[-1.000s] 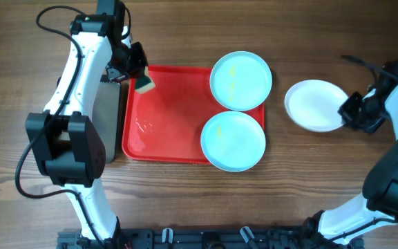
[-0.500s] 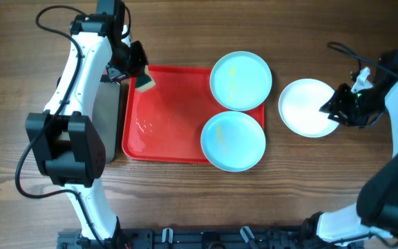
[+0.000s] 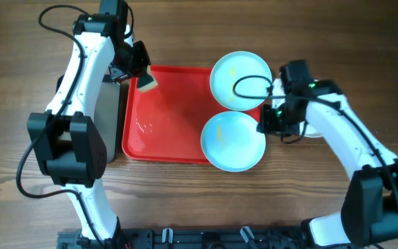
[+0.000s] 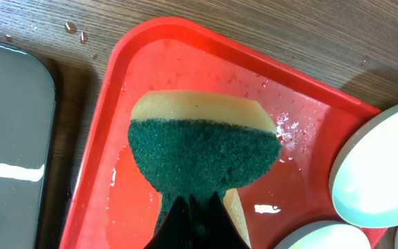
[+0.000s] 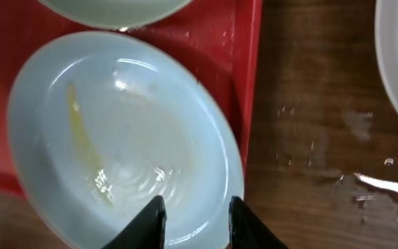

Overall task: Clean dirty plates on tray and stack at the side
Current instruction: 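Move the right gripper to the upper light-blue plate and grasp its rim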

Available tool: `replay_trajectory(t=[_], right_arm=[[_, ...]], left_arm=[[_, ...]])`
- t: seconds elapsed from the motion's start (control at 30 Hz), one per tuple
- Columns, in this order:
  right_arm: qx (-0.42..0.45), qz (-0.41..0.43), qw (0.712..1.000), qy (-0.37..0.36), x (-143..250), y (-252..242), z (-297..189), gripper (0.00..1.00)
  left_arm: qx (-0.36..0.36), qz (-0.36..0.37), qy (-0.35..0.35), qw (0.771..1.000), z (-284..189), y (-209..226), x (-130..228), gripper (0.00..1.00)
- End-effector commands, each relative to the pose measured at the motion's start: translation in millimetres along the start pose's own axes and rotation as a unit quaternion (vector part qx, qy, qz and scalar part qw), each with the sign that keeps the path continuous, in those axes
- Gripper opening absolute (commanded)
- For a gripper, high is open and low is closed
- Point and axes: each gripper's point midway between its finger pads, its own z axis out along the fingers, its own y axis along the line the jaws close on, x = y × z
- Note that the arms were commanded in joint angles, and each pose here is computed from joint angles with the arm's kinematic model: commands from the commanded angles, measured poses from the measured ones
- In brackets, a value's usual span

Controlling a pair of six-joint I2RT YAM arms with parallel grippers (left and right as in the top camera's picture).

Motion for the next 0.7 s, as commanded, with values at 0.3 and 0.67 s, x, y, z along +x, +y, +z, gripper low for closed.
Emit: replay_trajectory(t=[0.3, 0.67], right_arm=[[0.124, 0.014, 0.991, -0.049, -2, -29, 21, 0.3], [0.096, 0.007, 0.995, -0.022, 17, -27, 40, 0.17]], left_arm=[[-0.005, 0.002, 0.003, 1.0, 5, -5, 4, 0.04], [-0.005, 0.002, 0.003, 1.0, 5, -5, 4, 0.04]])
